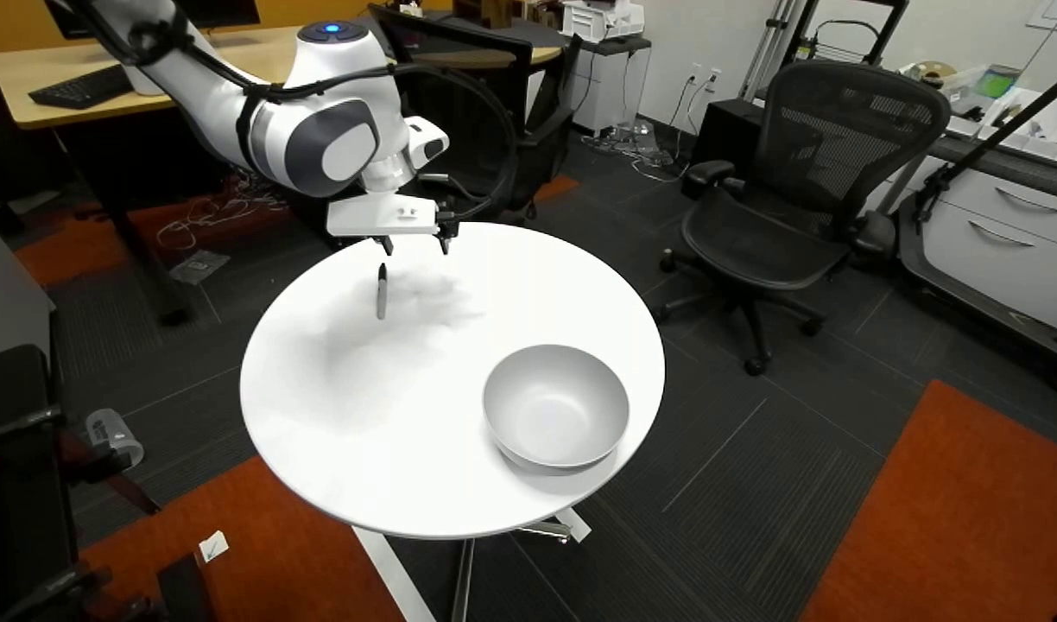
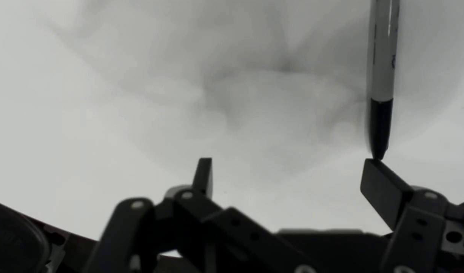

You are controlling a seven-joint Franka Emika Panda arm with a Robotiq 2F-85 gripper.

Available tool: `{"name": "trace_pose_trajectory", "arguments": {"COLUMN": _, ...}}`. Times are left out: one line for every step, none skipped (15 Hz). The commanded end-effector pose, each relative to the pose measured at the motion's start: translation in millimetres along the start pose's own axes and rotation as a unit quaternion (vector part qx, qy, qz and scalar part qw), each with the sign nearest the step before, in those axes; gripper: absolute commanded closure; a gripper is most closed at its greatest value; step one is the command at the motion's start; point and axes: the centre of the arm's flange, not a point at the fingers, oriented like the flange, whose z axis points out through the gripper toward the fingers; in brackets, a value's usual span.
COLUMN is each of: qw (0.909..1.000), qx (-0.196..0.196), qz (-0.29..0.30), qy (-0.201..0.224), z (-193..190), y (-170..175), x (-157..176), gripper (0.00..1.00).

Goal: Take the pen out of the bowl and put it on the table

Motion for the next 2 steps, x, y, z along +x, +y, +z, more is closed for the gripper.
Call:
{"name": "trace_pose_trajectory", "arguments": {"qw": 1.0000, "qx": 0.002, "qz": 0.000, "qy": 0.002, "z": 0.1, "y": -0.4, "x": 0.8, "gripper": 0.00}}
{"name": "trace_pose_trajectory", "arguments": {"qw": 1.0000, "qx": 0.003, "qz": 0.001, "qy": 0.003, "z": 0.3, "y": -0.6, "x": 1.2, "gripper": 0.00}}
